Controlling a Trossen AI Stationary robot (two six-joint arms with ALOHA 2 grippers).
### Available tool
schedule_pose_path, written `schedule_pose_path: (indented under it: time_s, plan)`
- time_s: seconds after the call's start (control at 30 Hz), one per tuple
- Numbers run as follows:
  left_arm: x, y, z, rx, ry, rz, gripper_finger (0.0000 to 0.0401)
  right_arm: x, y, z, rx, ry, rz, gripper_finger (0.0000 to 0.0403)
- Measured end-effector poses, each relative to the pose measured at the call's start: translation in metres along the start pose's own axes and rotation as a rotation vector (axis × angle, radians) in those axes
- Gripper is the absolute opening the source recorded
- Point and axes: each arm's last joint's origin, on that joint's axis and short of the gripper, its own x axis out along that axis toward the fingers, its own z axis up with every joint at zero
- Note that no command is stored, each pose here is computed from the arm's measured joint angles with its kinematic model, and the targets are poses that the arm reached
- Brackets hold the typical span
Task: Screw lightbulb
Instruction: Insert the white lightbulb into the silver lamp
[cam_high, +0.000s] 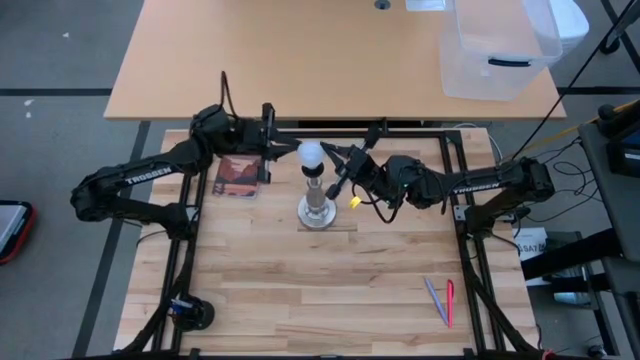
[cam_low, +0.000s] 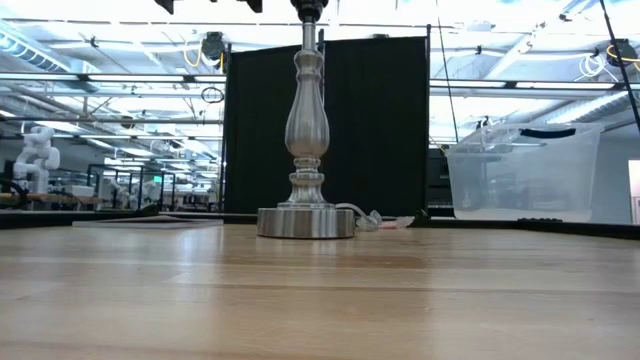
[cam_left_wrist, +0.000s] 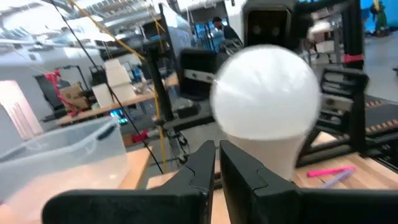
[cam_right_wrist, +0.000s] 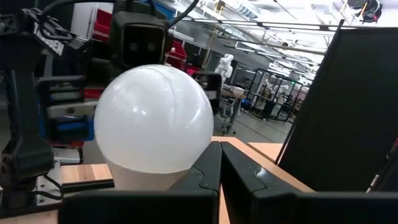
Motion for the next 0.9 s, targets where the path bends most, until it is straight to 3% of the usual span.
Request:
schedule_pose_path:
  time_s: [0.5, 0.9]
  plan:
    - [-0.008, 0.003, 0.004, -0.003, 0.015, 0.055, 0.0029, -0.005, 0.004, 0.002, -0.020, 0.023, -0.057, 0.0000]
    - [-0.008, -0.020, 0.017, 0.036, -0.029, -0.092, 0.0029, -0.001, -0.005, 0.004, -0.040, 0.006, -0.131, 0.0000]
